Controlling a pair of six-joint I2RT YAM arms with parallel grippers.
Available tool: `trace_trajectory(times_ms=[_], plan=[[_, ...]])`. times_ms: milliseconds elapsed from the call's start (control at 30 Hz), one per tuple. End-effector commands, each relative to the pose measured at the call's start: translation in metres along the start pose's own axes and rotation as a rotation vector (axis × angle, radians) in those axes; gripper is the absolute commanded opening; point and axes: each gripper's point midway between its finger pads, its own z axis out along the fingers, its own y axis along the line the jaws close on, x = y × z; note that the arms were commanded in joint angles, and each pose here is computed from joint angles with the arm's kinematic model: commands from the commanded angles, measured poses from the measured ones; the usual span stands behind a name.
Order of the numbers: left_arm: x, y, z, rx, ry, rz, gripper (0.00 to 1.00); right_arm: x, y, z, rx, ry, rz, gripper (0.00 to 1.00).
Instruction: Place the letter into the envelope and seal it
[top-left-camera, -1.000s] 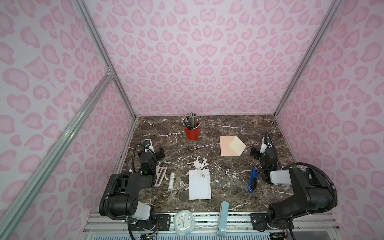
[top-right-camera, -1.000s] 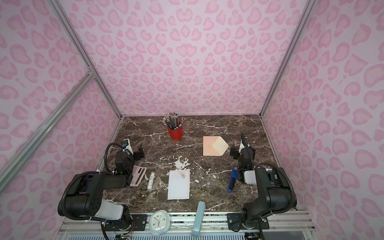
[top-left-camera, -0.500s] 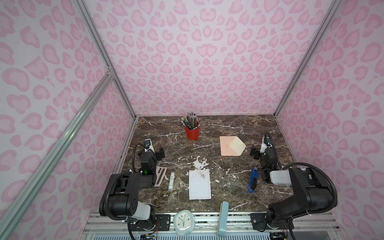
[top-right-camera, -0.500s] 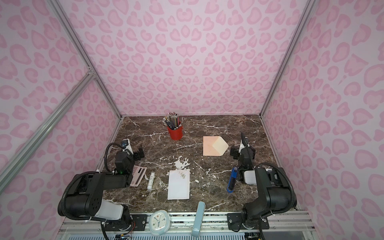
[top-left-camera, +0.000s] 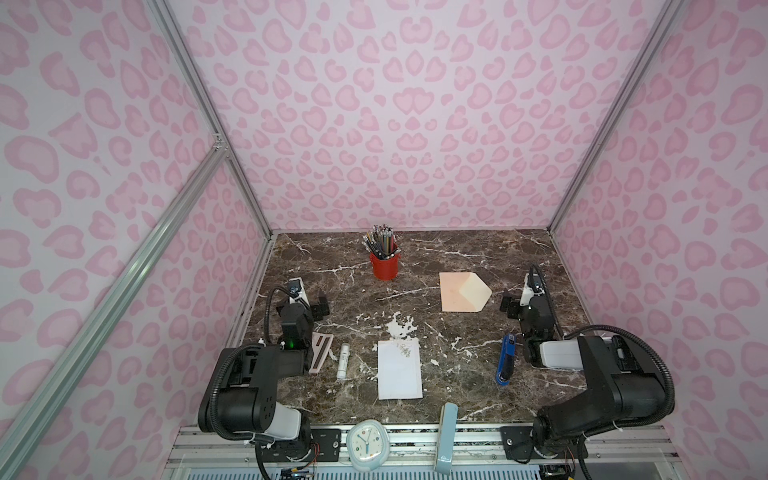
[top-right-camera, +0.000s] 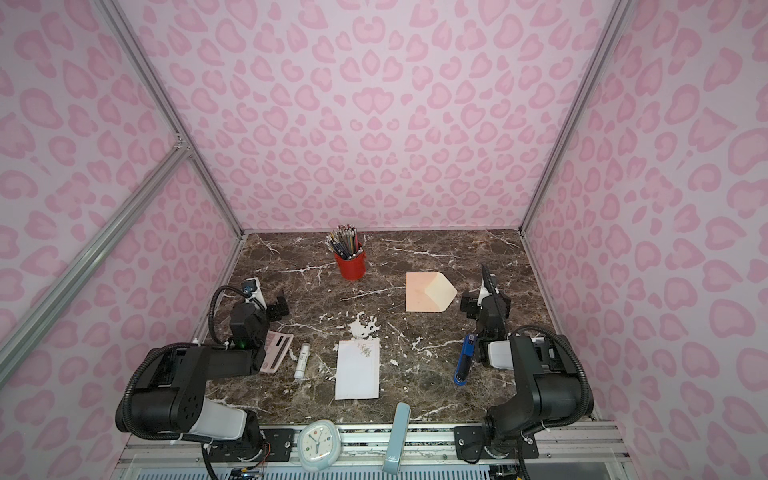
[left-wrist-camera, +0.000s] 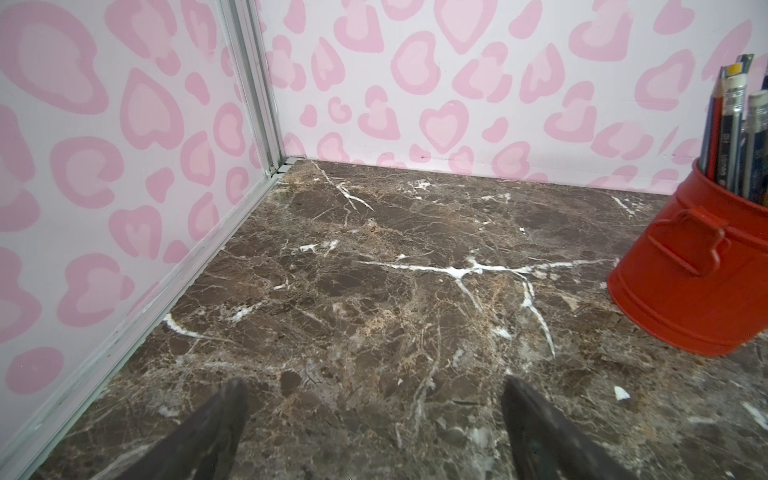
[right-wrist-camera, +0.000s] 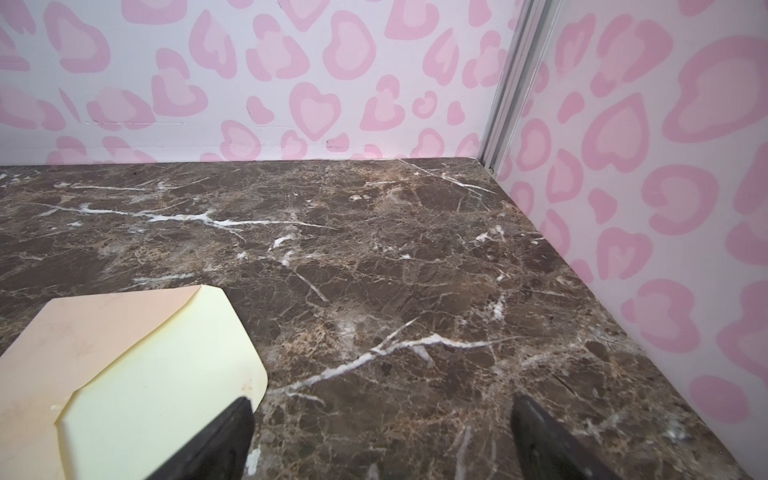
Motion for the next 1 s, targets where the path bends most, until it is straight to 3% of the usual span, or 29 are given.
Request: trace_trajectory(times_ms=[0, 67, 167, 233, 367, 467, 633, 967], plan=[[-0.009, 0.001, -0.001, -0.012, -0.026, -0.003, 0.98, -0.007, -0.001, -0.002, 0.003, -0.035, 0.016, 0.95], [-0.025, 0.009, -0.003, -0.098, -0.009, 0.003, 0.98, -0.023, 0.001, -0.010, -0.008, -0.065, 0.002, 0.94], [-0.050, 0.030, -0.004, -0.282, 0.157, -0.075, 0.97, -0.046, -0.013, -0.013, 0.091, 0.083, 0.092, 0.95], [-0.070, 0.018, -0.006, -0.266, 0.224, -0.054, 0.91, -0.061, -0.008, -0.017, 0.085, 0.171, 0.130, 0.96], [-0.093, -0.021, -0.025, -0.172, 0.274, -0.063, 0.90, -0.067, 0.013, -0.034, 0.057, 0.283, 0.242, 0.94], [-0.082, -0.047, -0.050, -0.043, 0.402, -0.180, 0.89, -0.054, 0.046, -0.051, -0.034, 0.400, 0.347, 0.91], [-0.045, -0.094, -0.104, 0.237, 0.583, -0.322, 0.88, -0.038, 0.113, -0.094, -0.198, 0.504, 0.357, 0.90], [0.031, -0.126, -0.183, 0.369, 0.842, -0.340, 0.87, 0.013, 0.212, -0.177, -0.396, 0.635, 0.353, 0.89]])
